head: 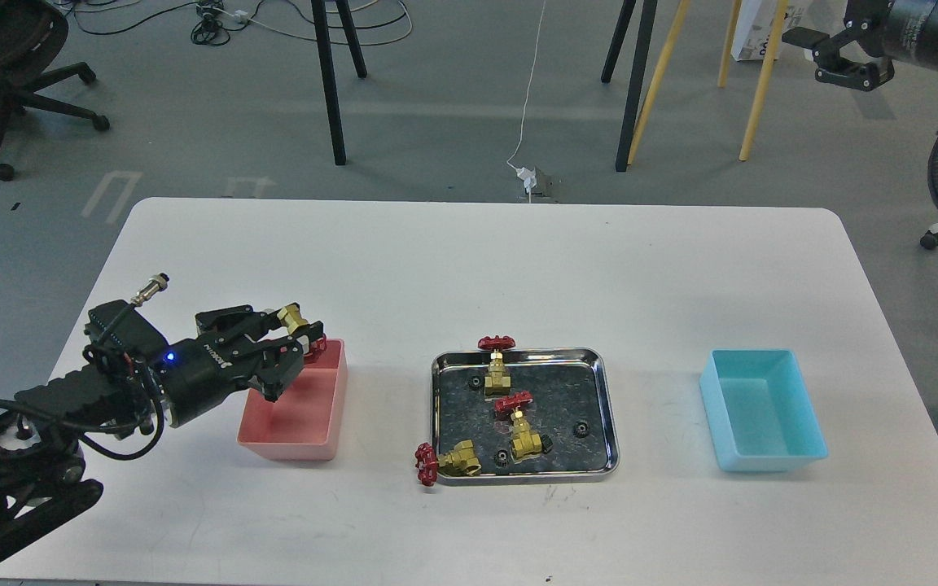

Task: Place valve in pink box and gear in blue box
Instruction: 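Carry the valve over the pink box and release it inside, then withdraw the left arm and reach the right gripper toward the tray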

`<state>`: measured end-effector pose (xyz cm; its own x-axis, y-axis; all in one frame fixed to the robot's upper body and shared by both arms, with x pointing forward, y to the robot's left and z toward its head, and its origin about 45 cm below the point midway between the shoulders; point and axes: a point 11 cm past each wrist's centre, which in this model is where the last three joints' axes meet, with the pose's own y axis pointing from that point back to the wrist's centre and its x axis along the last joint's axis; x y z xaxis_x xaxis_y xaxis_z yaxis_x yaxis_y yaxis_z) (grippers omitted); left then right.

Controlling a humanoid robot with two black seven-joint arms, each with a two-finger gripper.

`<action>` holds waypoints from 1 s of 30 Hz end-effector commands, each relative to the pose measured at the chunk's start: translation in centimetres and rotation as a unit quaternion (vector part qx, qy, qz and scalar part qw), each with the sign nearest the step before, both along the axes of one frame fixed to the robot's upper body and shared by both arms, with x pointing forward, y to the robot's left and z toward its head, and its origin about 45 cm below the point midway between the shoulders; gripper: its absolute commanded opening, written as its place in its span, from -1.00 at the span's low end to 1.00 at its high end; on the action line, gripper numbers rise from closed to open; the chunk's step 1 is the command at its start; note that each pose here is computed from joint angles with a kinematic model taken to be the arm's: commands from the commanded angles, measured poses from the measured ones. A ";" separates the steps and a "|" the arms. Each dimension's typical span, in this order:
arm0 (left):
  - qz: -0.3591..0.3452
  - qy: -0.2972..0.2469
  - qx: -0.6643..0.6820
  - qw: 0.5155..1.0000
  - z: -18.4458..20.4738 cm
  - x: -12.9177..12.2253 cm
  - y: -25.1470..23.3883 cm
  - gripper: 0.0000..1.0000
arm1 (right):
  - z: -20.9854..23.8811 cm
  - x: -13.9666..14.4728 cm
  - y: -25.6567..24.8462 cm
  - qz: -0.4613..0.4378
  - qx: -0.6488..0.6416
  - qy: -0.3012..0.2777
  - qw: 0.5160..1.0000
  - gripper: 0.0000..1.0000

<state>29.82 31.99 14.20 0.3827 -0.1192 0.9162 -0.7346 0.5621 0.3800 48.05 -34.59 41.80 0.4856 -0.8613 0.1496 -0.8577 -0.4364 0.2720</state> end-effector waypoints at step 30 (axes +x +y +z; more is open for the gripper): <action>0.199 0.040 -0.213 0.956 2.9 5.0 2.8 0.99 | -7.6 -0.8 12.1 0.198 -0.305 -0.031 0.931 0.97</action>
<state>32.68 34.52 14.64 0.4401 0.3544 0.8251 -0.8734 0.3823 0.3017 48.09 -25.20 35.65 0.6952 -0.5047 0.5119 -0.7188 -0.4963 0.4869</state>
